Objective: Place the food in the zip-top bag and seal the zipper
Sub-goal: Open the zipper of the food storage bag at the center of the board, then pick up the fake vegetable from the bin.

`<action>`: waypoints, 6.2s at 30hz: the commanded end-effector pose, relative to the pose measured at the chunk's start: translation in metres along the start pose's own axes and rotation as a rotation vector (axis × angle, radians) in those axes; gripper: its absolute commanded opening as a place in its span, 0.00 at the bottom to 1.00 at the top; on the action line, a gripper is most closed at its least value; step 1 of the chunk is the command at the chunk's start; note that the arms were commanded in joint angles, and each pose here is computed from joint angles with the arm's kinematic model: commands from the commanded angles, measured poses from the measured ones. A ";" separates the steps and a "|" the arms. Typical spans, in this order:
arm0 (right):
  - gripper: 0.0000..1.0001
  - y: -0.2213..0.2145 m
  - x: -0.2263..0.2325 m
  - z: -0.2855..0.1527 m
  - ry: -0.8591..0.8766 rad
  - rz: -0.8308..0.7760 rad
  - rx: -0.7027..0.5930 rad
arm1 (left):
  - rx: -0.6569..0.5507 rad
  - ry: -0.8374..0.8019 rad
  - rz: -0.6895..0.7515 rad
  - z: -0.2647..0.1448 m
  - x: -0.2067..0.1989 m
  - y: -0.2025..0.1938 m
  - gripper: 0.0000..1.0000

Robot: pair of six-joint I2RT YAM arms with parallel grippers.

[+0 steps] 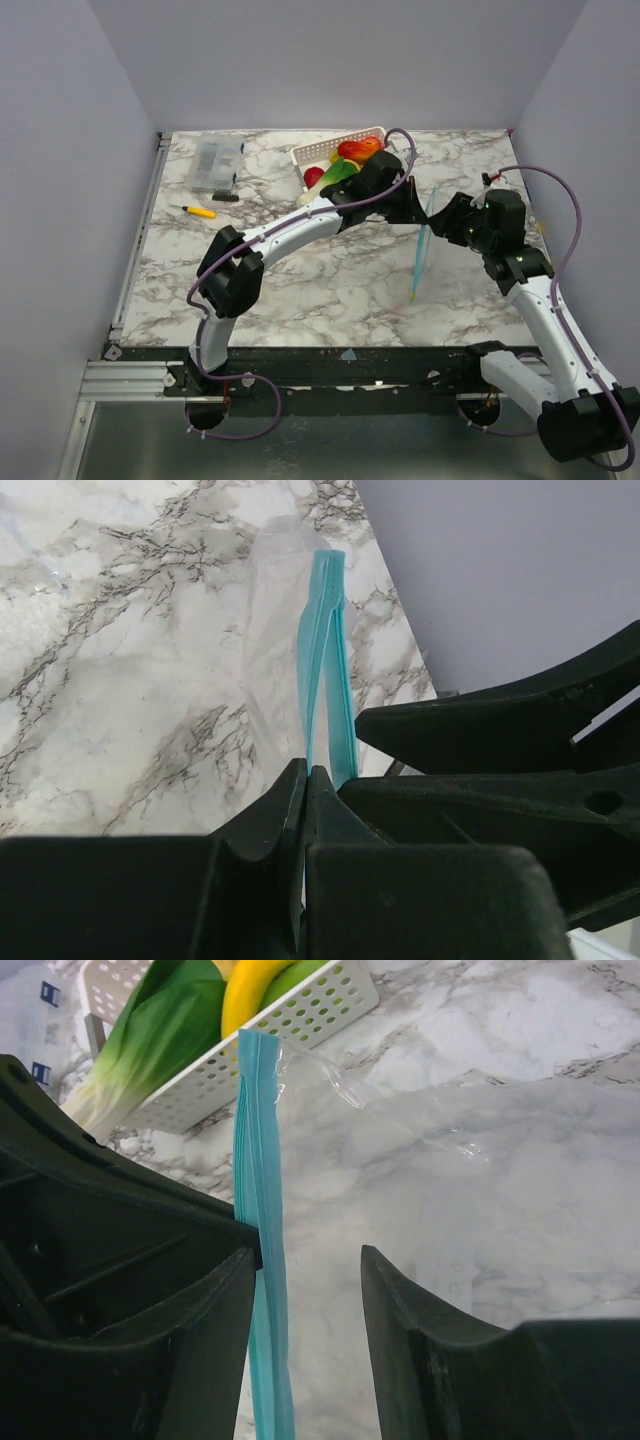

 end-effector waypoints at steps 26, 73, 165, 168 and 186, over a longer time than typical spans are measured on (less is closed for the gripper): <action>0.22 -0.001 0.024 0.032 -0.444 -0.299 -0.109 | 0.007 -0.021 -0.004 -0.031 -0.005 0.011 0.00; 0.53 -0.016 0.028 0.025 -0.544 -0.111 0.060 | 0.071 -0.081 -0.104 -0.020 0.033 -0.009 0.00; 0.01 -0.009 0.022 0.008 -0.393 -0.358 0.042 | 0.169 0.782 0.872 -0.045 0.190 0.114 0.99; 0.01 -0.009 0.022 0.009 -0.397 -0.360 0.046 | 0.210 0.767 0.852 -0.034 0.203 0.104 0.99; 0.01 -0.006 0.026 0.005 -0.393 -0.334 0.050 | 0.232 0.737 0.861 -0.038 0.205 0.105 0.27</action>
Point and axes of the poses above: each gripper's point midway between its finger pads, its own z axis out along the fingers, its own x axis along the line the jaws close on, y = z × x, the point moved 9 cm from there along -z, back along the fingers, and after that the axes turned 9 degrees about z, right-handed, at the moved point
